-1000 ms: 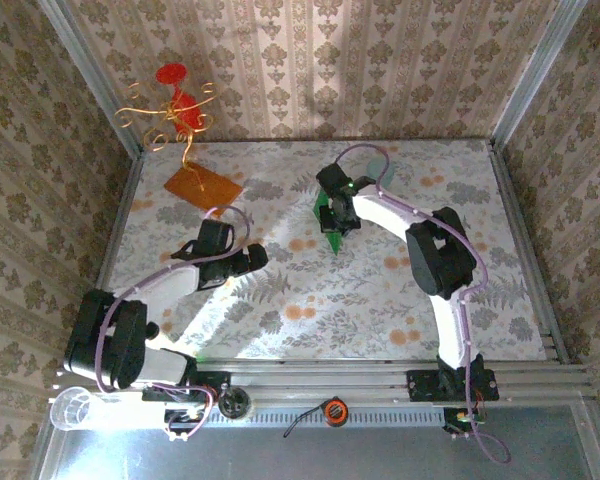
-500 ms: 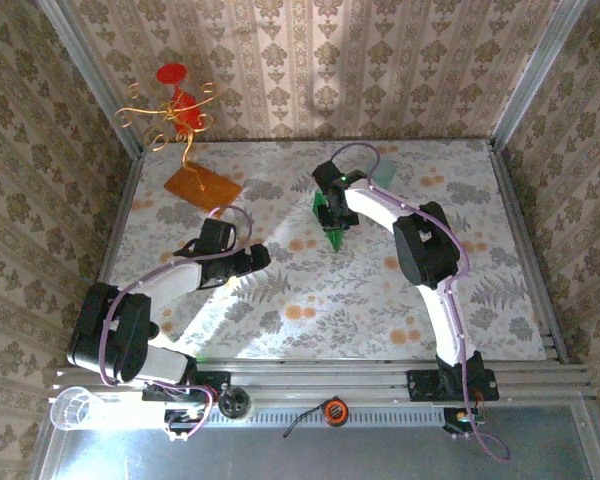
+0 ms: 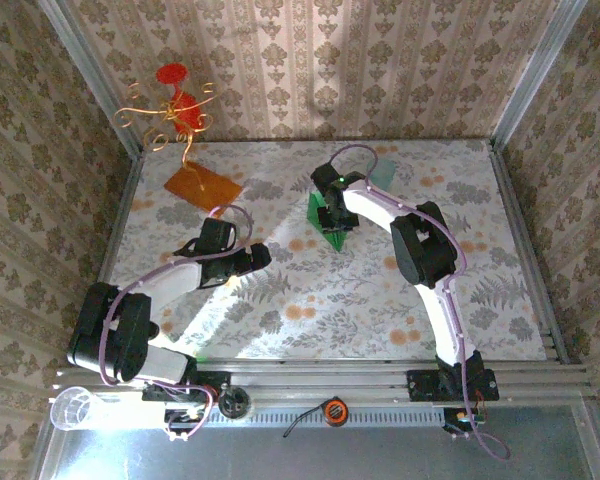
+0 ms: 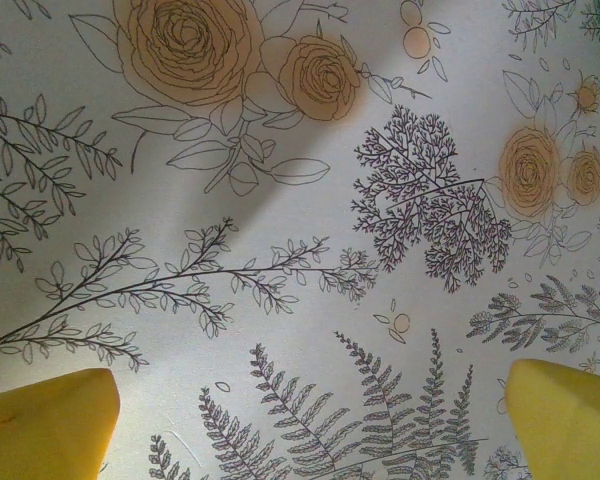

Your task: Fold a paper plane with a square sheet of paper (pick it up from the middle)

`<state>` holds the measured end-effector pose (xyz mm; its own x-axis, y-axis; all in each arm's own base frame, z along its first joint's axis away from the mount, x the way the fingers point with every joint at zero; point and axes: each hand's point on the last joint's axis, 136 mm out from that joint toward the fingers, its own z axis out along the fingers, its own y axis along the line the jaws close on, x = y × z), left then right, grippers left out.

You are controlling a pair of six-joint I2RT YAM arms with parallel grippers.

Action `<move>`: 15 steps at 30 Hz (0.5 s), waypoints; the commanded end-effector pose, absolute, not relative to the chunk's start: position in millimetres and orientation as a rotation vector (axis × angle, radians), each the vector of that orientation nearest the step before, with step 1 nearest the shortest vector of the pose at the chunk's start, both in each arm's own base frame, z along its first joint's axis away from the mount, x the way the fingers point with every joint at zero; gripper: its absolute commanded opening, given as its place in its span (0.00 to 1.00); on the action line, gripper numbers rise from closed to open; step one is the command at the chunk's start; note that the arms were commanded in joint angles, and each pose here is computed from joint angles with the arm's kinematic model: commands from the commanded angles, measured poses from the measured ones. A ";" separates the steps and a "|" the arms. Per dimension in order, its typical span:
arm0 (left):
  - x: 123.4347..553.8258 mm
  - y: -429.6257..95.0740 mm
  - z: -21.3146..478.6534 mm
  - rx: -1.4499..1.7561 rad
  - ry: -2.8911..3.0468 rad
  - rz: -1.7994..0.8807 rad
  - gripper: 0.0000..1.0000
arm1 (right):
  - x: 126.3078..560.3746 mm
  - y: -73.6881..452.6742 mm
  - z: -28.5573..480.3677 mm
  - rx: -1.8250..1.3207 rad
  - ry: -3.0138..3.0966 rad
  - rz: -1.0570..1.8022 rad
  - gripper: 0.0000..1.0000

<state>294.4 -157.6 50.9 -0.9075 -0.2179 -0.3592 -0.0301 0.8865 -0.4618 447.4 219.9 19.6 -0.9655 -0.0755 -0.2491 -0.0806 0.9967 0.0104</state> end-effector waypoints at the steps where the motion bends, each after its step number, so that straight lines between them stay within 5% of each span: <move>1: 300.5 -165.3 58.9 -0.125 2.632 -0.655 1.00 | 435.0 197.0 -10.4 -0.079 2.952 -0.134 0.39; 15: 299.6 -160.9 62.1 -0.136 2.623 -0.625 1.00 | 434.9 190.8 -21.0 0.073 2.949 -0.139 0.48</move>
